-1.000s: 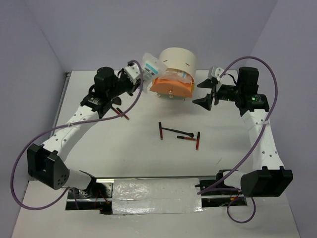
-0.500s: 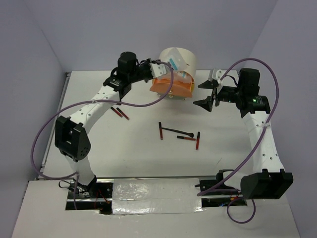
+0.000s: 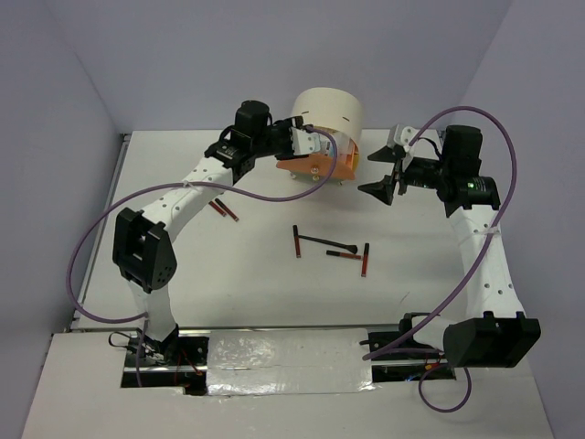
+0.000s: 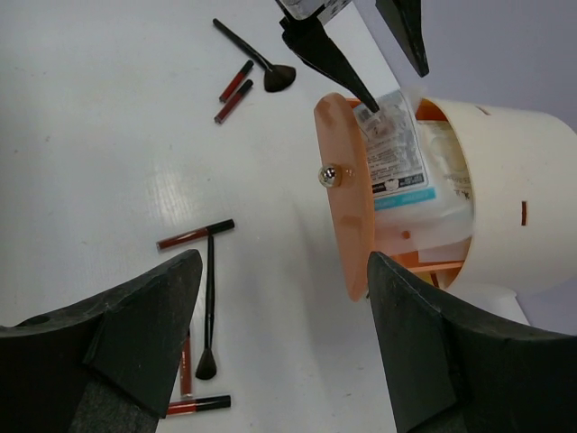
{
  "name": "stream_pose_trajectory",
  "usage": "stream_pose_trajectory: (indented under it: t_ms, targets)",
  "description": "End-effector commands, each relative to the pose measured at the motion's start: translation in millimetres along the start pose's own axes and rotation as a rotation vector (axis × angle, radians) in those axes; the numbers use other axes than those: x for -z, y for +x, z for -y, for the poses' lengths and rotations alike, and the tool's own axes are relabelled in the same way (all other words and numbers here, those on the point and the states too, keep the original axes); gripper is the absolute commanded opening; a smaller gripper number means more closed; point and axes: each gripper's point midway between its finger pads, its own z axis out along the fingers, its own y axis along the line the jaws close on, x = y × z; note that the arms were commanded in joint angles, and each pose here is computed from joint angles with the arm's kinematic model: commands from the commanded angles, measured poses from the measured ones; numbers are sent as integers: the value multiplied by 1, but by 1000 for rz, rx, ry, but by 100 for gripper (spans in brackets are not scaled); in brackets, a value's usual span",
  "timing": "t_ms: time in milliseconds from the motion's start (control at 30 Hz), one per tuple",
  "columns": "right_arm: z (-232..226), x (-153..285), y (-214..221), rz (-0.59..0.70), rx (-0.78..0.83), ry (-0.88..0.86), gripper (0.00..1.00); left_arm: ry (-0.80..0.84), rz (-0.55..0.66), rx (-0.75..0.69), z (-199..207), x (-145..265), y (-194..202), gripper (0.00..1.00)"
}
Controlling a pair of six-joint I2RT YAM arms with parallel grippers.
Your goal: Organize the makeup
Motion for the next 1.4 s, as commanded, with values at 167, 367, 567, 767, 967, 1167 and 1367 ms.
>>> stream_pose_trajectory:
  t_ms: [167, 367, 567, 767, 967, 1167, 1367]
  targets:
    - [10, 3, -14, 26, 46, 29, 82, -49, 46, -41, -14, 0, -15, 68]
    - [35, -2, -27, 61, -49, 87, 81, -211, 92, 14, -51, 20, -41, 71]
    - [62, -41, -29, 34, -193, 93, 58, -359, 109, 207, -72, 64, -62, 22]
    - [81, -92, -31, -43, -232, 30, 45, -442, 98, 486, -52, 116, -60, 0]
    - [79, -147, -8, -142, -248, -80, 42, -473, 88, 714, 4, 162, -41, 2]
    - [83, -180, 12, -187, -223, -82, 43, -526, 51, 950, 74, 198, -4, 25]
    - [97, -200, 36, -233, -255, -8, 41, -589, 50, 1155, 121, 222, 20, 39]
